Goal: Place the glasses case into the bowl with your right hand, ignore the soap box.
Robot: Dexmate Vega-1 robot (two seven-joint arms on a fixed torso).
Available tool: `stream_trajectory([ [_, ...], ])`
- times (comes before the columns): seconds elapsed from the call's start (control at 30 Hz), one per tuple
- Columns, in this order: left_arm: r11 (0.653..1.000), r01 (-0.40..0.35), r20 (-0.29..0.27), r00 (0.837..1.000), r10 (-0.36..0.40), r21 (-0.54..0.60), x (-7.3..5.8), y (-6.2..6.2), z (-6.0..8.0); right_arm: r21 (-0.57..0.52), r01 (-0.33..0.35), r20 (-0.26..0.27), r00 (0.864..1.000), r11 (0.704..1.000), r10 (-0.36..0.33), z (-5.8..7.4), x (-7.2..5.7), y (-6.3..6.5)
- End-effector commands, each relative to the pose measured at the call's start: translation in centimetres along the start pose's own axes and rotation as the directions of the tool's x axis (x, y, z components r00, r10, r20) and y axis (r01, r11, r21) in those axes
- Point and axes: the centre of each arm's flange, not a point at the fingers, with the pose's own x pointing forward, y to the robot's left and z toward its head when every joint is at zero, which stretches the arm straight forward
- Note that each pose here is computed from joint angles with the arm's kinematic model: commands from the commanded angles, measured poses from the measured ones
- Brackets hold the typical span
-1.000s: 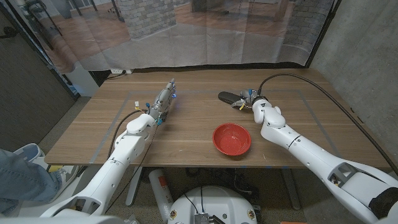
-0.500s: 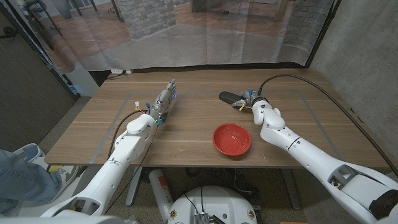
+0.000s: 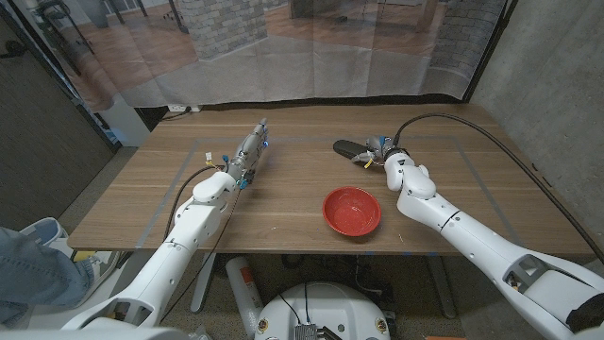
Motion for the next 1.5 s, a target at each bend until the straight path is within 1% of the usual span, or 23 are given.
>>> stream_trajectory([
  [0.03, 1.0, 0.009, 0.009, 1.0, -0.009, 0.015, 0.1, -0.2, 0.4, 0.002, 0.041, 0.006, 0.999, 0.999, -0.041, -0.1, -1.0, -1.0],
  [0.3, 1.0, 0.009, 0.011, 1.0, -0.009, 0.015, 0.1, 0.0, 0.6, -0.002, 0.06, 0.006, 0.998, 0.998, -0.06, -0.2, -1.7, -1.6],
  [0.47, 1.0, 0.019, 0.015, 1.0, -0.019, -0.002, 0.2, 0.0, 0.6, 0.0, 0.068, 0.01, 0.998, 0.998, -0.068, -0.6, -2.2, -1.7],
  [0.67, 1.0, 0.023, 0.017, 1.0, -0.024, 0.014, 0.4, 0.0, 0.9, 0.001, 0.075, 0.011, 0.997, 0.997, -0.075, -0.9, -2.9, -1.9],
  [1.13, 0.999, 0.031, 0.017, 0.999, -0.031, 0.015, 0.7, -0.2, 0.9, 0.011, 0.115, 0.029, 0.993, 0.993, -0.115, -0.9, -4.6, -2.6],
  [1.37, 0.999, 0.033, 0.021, 0.999, -0.034, 0.02, 0.8, -0.3, 1.0, 0.028, 0.132, 0.042, 0.99, 0.991, -0.133, -1.6, -5.3, -2.9],
  [1.5, 0.999, 0.035, 0.022, 0.999, -0.035, 0.021, 0.8, -0.4, 1.1, 0.045, 0.163, 0.063, 0.984, 0.986, -0.165, -2.0, -5.8, -3.0],
])
